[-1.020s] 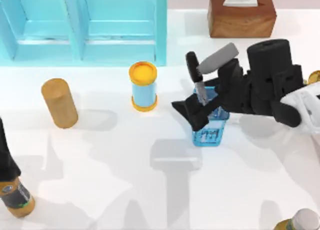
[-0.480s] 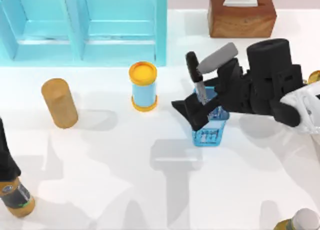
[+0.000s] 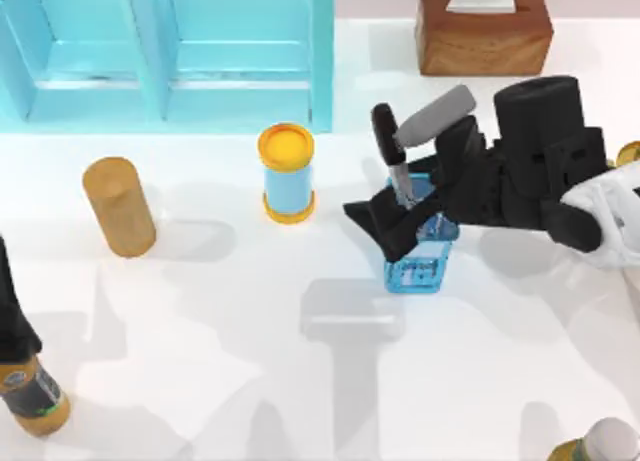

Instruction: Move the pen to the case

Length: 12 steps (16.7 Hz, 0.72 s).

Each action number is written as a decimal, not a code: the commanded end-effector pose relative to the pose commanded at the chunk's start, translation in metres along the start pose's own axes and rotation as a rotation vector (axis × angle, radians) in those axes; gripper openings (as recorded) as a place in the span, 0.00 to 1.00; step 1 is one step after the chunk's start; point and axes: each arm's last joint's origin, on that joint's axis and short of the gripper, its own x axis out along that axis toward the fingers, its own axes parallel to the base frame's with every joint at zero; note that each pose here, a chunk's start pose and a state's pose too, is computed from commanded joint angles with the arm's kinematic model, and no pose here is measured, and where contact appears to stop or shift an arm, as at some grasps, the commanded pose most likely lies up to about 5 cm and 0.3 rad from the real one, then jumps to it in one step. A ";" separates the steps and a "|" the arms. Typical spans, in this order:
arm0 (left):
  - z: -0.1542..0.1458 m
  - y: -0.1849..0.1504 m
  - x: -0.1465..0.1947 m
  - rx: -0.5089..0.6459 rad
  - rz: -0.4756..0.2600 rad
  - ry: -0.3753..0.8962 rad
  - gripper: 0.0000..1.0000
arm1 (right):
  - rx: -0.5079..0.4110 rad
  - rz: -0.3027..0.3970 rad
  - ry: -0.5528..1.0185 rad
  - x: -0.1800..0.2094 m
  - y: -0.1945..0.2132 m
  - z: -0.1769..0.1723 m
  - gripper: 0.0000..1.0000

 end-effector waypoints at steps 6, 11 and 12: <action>0.000 0.000 0.000 0.000 0.000 0.000 1.00 | -0.004 0.006 0.020 -0.049 -0.038 0.034 0.00; 0.000 0.000 0.000 0.000 0.000 0.000 1.00 | 0.015 0.003 0.029 -0.132 -0.066 0.065 0.00; 0.000 0.000 0.000 0.000 0.000 0.000 1.00 | 0.014 0.002 0.023 -0.147 -0.068 0.069 0.00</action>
